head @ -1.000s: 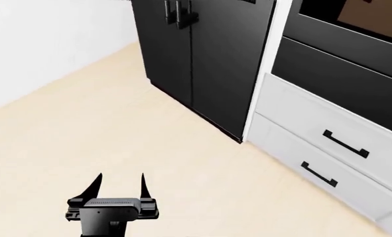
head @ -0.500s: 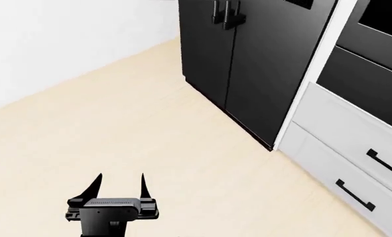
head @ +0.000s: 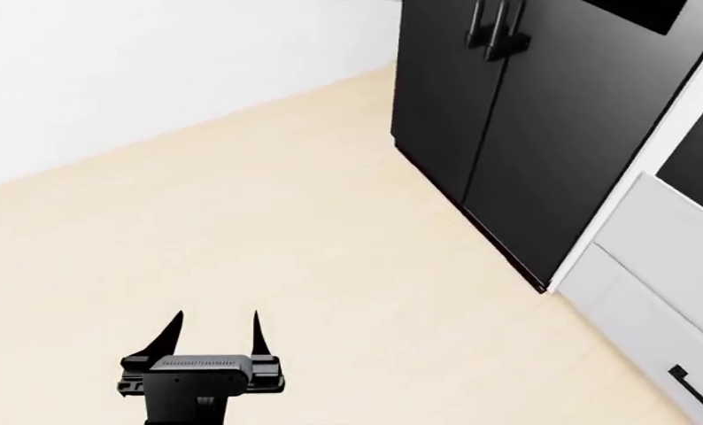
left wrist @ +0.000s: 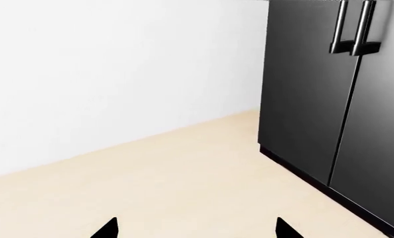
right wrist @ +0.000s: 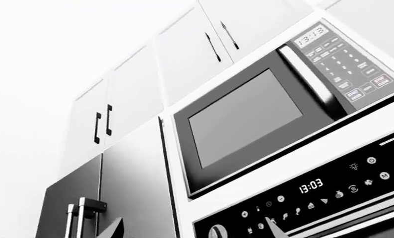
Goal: Open the oven door
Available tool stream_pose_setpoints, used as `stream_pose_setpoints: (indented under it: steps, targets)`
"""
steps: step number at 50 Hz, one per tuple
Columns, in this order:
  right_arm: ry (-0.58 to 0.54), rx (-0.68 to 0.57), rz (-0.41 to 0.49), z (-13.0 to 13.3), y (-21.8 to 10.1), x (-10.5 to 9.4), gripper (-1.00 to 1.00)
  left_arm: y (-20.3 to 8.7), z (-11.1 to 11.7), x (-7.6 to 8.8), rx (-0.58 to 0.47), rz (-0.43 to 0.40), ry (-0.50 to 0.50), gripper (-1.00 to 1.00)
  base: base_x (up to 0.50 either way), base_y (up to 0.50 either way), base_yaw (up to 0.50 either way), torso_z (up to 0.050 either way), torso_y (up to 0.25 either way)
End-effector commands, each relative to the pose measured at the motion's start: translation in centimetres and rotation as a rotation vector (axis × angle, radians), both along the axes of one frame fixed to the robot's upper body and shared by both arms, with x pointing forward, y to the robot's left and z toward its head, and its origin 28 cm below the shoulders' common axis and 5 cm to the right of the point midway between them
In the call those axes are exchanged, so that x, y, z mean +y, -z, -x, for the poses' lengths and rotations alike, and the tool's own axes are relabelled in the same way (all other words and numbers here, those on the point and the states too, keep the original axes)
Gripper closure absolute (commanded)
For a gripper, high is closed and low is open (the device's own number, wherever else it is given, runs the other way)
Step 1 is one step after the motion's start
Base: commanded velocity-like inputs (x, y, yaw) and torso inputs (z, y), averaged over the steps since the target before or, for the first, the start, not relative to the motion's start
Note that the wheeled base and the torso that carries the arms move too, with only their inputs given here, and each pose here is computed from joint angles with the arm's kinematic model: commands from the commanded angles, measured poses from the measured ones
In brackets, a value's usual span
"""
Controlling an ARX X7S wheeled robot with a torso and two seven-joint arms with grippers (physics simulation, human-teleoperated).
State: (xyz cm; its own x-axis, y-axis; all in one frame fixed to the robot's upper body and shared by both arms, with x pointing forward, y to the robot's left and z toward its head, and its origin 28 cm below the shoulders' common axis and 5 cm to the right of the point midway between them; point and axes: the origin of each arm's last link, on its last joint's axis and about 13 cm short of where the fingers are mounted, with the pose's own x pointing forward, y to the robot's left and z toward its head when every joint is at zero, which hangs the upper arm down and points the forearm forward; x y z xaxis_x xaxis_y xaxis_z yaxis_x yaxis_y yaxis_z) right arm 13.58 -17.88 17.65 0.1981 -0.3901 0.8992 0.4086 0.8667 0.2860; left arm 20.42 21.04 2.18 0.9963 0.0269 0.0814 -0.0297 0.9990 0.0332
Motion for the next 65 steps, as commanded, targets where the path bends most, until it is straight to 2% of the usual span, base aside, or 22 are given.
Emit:
stream_pose_setpoints:
  steps: [1,29,46,65]
  targets:
    - [-0.001,-0.001,0.0,0.04,0.03,0.02,-1.0,0.01,-0.08,-0.03,0.001,0.001,0.0,-1.0,0.0,0.0,0.5,0.0,0.0]
    - [-0.005,0.001,0.0,0.02,0.04,0.05,-1.0,0.1,0.12,0.05,0.002,0.0,0.0,-1.0,0.0,0.0,0.5,0.0,0.0]
    - [-0.011,0.022,0.003,0.04,0.09,0.06,-1.0,0.07,-0.01,0.0,0.003,0.001,0.0,-1.0,0.01,0.0,0.0,0.0,0.0]
    - [-0.026,0.034,-0.003,-0.02,0.1,0.09,-1.0,0.09,-0.02,0.01,0.004,0.001,0.0,-1.0,0.47,-0.16,0.0,0.0,0.0]
